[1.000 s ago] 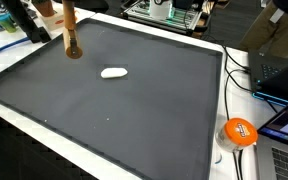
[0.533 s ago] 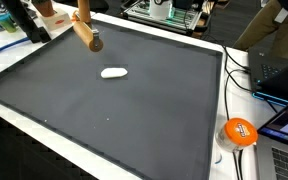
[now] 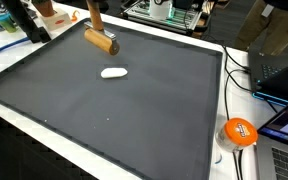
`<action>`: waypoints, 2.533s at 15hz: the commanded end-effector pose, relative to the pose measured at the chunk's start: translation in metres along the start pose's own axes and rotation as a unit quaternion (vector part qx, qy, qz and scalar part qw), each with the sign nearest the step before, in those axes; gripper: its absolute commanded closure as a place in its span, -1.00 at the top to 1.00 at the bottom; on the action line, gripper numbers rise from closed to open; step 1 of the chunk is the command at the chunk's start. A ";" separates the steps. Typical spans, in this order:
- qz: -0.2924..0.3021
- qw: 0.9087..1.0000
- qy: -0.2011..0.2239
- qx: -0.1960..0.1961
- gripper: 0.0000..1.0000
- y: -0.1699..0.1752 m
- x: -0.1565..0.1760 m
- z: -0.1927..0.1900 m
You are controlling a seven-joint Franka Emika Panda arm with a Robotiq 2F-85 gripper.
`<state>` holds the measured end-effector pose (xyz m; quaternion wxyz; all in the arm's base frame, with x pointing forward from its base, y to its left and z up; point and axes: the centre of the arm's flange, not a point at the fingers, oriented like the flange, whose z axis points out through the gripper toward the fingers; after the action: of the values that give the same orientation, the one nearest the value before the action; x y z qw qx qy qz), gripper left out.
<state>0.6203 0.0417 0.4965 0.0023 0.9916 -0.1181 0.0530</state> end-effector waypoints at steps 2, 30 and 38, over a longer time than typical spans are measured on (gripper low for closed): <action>-0.098 0.992 -0.076 -0.009 -0.56 0.017 0.067 0.017; -0.128 0.986 -0.106 -0.020 -0.56 -0.040 0.115 0.099; -0.142 0.977 -0.150 -0.047 -0.56 -0.056 0.116 0.112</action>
<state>0.7376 0.0632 0.3936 0.0245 0.9957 0.0203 -0.0873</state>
